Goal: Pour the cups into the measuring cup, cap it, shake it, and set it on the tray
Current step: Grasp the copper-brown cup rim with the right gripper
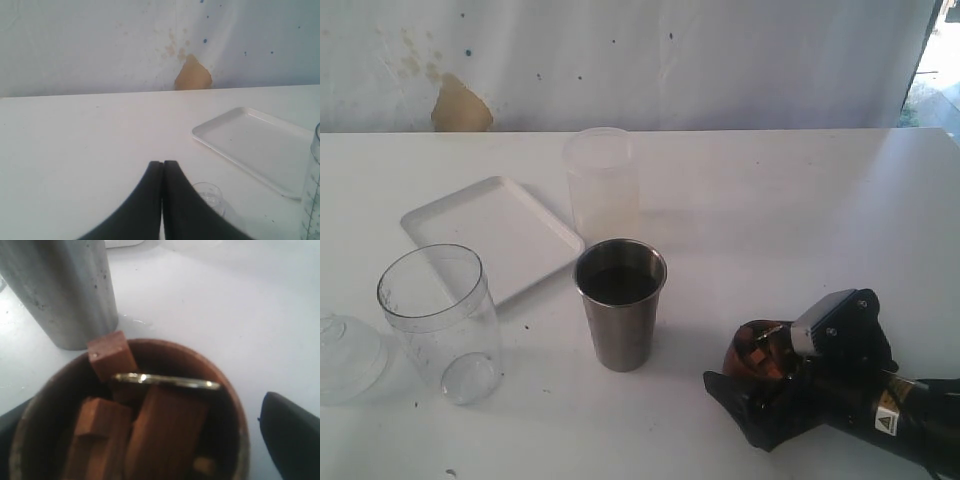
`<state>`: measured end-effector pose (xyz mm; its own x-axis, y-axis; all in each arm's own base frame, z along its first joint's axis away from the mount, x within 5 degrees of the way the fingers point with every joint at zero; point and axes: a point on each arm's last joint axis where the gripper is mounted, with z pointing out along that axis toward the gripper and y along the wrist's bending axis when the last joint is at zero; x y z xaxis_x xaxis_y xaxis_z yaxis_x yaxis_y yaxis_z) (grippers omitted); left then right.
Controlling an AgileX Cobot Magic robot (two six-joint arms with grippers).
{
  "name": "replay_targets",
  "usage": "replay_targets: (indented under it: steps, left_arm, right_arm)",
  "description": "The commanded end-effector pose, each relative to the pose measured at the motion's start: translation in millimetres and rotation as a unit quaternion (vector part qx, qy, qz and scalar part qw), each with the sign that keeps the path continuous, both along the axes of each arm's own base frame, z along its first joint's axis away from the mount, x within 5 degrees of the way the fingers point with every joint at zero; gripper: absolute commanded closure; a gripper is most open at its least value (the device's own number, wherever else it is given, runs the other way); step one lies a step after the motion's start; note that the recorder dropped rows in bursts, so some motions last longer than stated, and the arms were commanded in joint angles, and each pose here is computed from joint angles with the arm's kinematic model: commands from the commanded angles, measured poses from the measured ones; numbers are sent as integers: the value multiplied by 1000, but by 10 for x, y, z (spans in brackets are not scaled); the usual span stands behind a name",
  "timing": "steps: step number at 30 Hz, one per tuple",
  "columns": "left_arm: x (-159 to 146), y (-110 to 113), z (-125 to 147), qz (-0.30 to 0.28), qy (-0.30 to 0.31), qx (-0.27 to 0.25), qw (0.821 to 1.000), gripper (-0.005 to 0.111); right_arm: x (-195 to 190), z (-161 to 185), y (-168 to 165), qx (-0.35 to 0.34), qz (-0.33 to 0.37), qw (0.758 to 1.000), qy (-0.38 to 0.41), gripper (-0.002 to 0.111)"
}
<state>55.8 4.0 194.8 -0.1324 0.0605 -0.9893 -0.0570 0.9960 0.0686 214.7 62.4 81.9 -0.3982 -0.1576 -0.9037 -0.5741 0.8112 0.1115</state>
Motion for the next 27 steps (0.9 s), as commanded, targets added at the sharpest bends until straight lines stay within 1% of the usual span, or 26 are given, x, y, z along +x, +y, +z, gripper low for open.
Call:
replay_targets:
  steps: [1, 16, 18, 19, 20, 21, 22, 25, 26, 27]
  left_arm:
    - [0, -4, -1, -4, -6, -1, 1000, 106]
    - [0, -4, -1, -4, -6, -1, 1000, 106]
    - [0, -4, -1, -4, -6, -1, 1000, 106]
    - [0, -4, -1, -4, -6, -1, 1000, 106]
    - [0, -4, -1, -4, -6, -1, 1000, 106]
    - [0, -4, -1, -4, -6, -1, 1000, 106]
    - [0, -4, -1, -4, -6, -1, 1000, 106]
    - [0, -4, -1, -4, -6, -1, 1000, 106]
    - [0, -4, -1, -4, -6, -1, 1000, 106]
    - [0, -4, -1, -4, -6, -1, 1000, 106]
  right_arm:
    - [9, -26, -21, -18, 0, 1000, -4, 4]
    - [16, -26, -31, -17, -8, 1000, -3, 4]
    - [16, -26, -31, -17, -8, 1000, -3, 9]
    - [16, -26, -31, -17, -8, 1000, -3, 13]
    - [19, -25, -34, -17, -10, 1000, -4, 21]
    - [20, -19, -34, -17, -10, 1000, -5, 33]
    - [21, -16, -34, -17, -10, 1000, -6, 47]
    - [18, 23, -29, -16, -7, 1000, -14, 95]
    - [14, 42, -20, -16, 0, 1000, -18, 107]
    - [12, 69, -13, -12, 3, 1000, -19, 107]
